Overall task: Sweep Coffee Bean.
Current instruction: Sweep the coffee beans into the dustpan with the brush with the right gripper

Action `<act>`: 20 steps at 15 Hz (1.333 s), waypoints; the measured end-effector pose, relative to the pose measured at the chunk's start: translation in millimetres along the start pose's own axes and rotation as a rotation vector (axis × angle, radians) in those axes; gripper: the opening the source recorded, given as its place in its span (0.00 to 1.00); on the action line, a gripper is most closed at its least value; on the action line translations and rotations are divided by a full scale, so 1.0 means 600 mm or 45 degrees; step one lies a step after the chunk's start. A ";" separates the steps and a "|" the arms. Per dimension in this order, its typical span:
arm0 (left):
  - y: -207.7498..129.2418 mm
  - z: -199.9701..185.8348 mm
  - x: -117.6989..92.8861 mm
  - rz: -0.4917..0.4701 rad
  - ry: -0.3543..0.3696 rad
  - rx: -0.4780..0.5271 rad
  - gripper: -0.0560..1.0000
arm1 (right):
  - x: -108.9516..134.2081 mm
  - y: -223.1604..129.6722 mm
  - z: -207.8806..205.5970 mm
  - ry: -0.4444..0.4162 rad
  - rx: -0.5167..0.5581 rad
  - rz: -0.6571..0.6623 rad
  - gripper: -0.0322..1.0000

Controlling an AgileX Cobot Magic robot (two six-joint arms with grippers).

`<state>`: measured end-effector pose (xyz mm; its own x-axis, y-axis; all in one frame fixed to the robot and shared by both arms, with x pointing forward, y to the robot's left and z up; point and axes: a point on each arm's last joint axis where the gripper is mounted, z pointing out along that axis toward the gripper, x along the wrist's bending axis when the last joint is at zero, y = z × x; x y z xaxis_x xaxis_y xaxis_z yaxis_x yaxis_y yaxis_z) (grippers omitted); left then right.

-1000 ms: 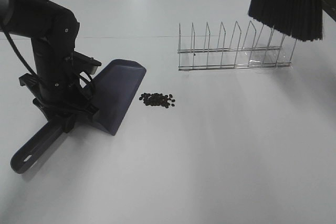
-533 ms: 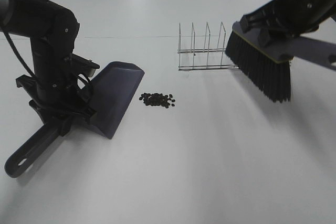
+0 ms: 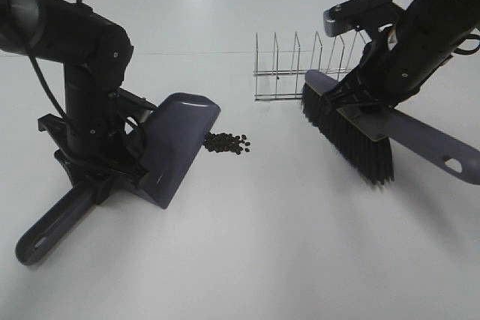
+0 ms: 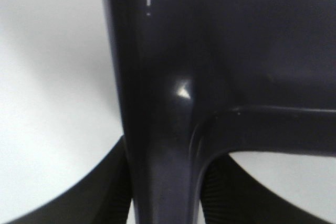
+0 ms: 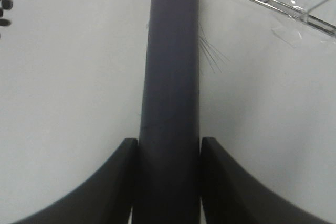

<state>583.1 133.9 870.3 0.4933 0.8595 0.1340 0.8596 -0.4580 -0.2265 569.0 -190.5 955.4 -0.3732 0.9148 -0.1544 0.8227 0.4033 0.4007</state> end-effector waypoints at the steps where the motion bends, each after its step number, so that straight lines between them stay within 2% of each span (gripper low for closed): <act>1: 0.003 -0.001 -0.003 0.004 0.000 0.006 0.37 | 0.009 0.002 0.003 0.003 0.001 -0.026 0.33; 6: 0.013 -0.004 -0.012 -0.002 -0.033 0.024 0.37 | 0.090 0.046 0.025 0.050 -0.036 -0.201 0.33; 10: 0.011 -0.003 -0.015 -0.007 -0.063 0.051 0.37 | 0.122 0.088 0.049 0.106 -0.023 -0.173 0.33; 16: 0.012 0.003 -0.020 -0.019 -0.091 0.080 0.37 | 0.171 0.122 0.057 0.478 -0.138 -0.008 0.33; 18: 0.012 0.005 -0.022 -0.025 -0.105 0.106 0.37 | 0.178 0.135 0.049 0.554 -0.207 0.044 0.33; 20: 0.011 0.005 -0.023 -0.029 -0.114 0.110 0.37 | 0.178 0.147 0.035 0.574 -0.261 0.039 0.32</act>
<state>581.7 119.8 863.9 0.4569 0.8879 0.0543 0.8536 -0.4204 -0.3075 610.8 -56.9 955.2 -0.5360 0.8069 0.2482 0.7518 0.3225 0.5751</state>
